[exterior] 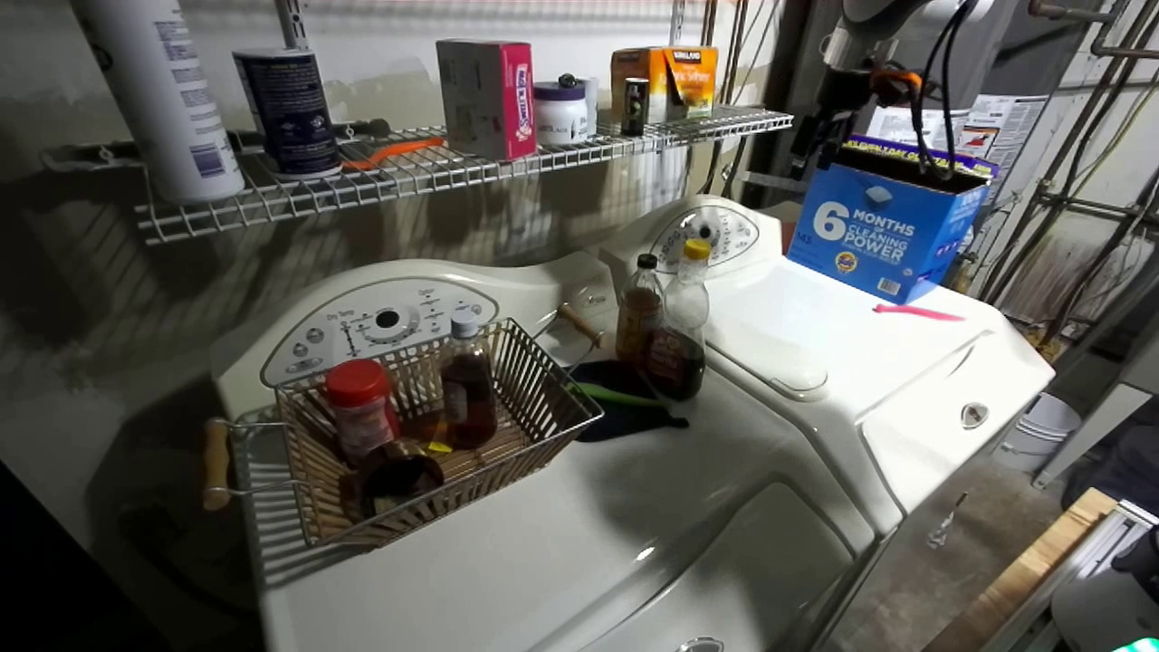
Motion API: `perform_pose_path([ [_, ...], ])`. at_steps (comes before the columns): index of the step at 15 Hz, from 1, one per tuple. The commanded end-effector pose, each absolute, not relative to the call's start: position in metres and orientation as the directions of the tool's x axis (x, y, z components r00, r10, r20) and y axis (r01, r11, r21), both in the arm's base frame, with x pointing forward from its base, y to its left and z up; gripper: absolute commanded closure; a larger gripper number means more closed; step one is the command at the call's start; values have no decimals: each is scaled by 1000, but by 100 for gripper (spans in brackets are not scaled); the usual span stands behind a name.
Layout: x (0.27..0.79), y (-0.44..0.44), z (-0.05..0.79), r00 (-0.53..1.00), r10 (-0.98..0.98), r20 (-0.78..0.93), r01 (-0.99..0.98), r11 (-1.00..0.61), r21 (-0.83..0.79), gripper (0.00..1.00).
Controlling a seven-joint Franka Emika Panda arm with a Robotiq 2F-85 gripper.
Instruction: Press the button on the far right of the washing machine on the right
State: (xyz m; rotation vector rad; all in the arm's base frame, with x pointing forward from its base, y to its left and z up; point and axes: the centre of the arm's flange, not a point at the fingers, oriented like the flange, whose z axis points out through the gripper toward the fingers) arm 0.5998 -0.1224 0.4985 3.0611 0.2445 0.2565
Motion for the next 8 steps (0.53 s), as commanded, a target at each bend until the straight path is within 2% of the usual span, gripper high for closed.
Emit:
perform_pose_path([
  [1,519,-104,509,915,224,337,194,-974,120,0],
  [2,509,-102,512,891,262,371,223,-964,145,0],
  [3,571,-114,524,930,211,301,180,-976,126,0],
  [8,542,-108,528,906,247,345,206,-967,151,0],
])
